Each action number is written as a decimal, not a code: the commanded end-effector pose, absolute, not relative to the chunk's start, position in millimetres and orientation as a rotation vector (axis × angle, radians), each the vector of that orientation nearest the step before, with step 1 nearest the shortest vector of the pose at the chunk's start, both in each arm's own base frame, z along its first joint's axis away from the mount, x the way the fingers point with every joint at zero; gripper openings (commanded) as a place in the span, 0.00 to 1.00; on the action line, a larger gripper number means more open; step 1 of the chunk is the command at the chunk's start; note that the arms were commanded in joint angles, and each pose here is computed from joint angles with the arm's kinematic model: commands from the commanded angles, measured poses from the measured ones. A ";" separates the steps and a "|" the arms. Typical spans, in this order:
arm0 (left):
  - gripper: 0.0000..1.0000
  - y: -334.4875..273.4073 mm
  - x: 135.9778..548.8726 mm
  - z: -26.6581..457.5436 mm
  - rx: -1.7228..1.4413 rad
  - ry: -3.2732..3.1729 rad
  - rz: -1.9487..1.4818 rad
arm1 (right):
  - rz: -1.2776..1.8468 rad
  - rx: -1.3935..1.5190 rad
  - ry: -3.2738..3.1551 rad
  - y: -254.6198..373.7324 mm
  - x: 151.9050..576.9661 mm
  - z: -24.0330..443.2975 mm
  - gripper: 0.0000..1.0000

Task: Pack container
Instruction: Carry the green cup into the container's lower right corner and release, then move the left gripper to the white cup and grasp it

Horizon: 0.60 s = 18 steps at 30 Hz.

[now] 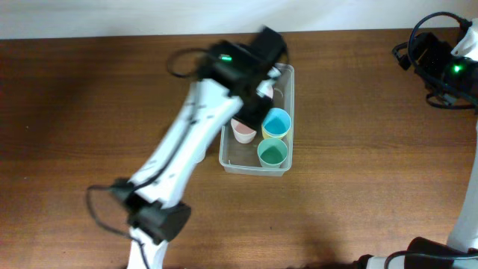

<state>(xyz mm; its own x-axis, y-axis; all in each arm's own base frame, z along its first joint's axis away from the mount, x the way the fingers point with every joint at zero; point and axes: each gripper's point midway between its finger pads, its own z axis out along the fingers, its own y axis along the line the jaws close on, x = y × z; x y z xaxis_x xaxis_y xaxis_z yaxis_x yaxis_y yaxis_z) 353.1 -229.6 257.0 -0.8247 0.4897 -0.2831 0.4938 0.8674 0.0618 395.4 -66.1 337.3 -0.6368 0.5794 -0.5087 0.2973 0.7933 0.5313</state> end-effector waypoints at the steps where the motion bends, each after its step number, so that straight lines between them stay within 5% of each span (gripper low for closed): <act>1: 0.68 -179.9 372.0 280.8 0.563 2.720 0.054 | 0.535 0.652 2.288 -66.9 396.2 336.2 0.99; 9: 0.68 -104.7 375.8 217.0 0.279 3.026 -0.047 | 0.535 0.652 2.288 -66.9 396.2 336.2 0.99; 18: 0.66 -89.5 348.3 122.6 0.233 3.266 -0.113 | 0.535 0.652 2.288 -66.9 396.2 336.2 0.99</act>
<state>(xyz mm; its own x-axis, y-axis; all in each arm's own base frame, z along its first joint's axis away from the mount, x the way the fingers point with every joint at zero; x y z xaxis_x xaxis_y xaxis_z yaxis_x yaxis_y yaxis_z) 360.5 -83.9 147.2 -0.9888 0.1343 0.0652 0.1318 0.9904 -0.0413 395.5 -66.2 337.3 -0.6367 0.5790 -0.5093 0.2971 0.7937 0.5309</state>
